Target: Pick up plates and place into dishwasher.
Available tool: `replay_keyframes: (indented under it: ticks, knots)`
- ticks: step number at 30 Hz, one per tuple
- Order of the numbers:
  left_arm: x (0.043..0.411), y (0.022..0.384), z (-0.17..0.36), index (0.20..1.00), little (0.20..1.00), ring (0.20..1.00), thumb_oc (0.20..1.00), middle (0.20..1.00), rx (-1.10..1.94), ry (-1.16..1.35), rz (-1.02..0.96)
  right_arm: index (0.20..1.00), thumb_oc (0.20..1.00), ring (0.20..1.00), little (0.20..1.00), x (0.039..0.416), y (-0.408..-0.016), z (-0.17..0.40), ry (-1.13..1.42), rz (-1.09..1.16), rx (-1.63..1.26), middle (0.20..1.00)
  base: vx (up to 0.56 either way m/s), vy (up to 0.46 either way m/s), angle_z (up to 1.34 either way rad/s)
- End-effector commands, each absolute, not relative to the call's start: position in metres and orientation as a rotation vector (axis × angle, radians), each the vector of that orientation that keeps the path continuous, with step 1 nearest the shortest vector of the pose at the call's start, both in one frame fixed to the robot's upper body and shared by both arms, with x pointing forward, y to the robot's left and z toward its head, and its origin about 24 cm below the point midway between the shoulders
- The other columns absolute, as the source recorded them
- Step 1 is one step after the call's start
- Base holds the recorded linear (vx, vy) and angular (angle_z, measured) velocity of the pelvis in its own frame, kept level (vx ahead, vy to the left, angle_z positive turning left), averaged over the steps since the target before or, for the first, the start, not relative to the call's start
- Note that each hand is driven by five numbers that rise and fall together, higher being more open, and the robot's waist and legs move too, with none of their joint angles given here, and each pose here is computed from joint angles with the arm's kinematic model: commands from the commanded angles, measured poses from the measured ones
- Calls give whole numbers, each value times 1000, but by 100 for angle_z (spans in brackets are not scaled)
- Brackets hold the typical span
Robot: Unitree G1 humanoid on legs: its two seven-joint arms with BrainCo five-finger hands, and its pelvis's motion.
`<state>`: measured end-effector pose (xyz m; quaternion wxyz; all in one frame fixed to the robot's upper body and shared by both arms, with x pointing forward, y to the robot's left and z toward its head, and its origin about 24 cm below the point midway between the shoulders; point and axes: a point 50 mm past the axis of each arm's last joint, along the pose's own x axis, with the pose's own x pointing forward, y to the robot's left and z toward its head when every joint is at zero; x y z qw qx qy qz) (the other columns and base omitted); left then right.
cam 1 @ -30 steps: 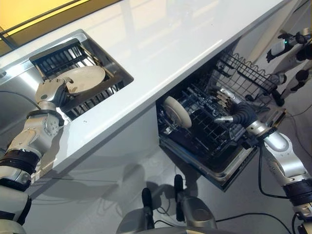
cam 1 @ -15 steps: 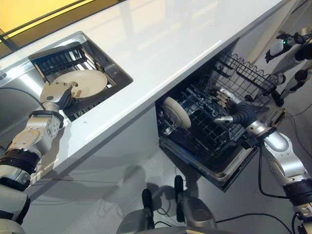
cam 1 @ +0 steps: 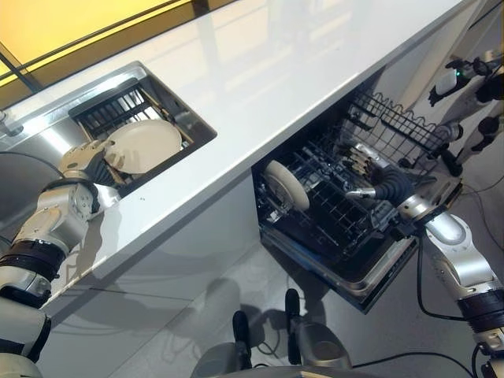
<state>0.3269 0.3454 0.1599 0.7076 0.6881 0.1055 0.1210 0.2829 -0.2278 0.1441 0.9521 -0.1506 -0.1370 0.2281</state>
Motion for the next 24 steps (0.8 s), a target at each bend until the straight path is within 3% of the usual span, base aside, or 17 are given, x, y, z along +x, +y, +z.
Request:
replay_keyframes:
  ticks: [1, 7, 9, 14, 24]
  knots:
    - [333, 352, 226, 1000, 1000, 1000, 1000, 1000, 1534, 55, 468, 1000, 1000, 1000, 1000, 280, -221, 181, -425, 509, -372, 1000, 0, 0, 0]
    - [331, 352, 242, 1000, 1000, 1000, 1000, 1000, 1602, -73, 567, 1000, 1000, 1000, 1000, 280, -221, 179, -420, 517, -374, 1000, 0, 0, 0]
    - [323, 359, 258, 1000, 1000, 1000, 1000, 1000, 1531, -204, 750, 1000, 1000, 1000, 1000, 279, -223, 178, -411, 517, -371, 1000, 0, 0, 0]
    - [314, 362, 273, 1000, 1000, 1000, 1000, 1000, 1375, -404, 945, 1000, 1000, 1000, 1000, 280, -222, 173, -394, 527, -370, 1000, 10, 8, 0]
    - [333, 356, 294, 1000, 1000, 1000, 1000, 1000, 1237, -264, 963, 1000, 1000, 1000, 1000, 293, -218, 183, -368, 539, -409, 1000, -28, 63, -6]
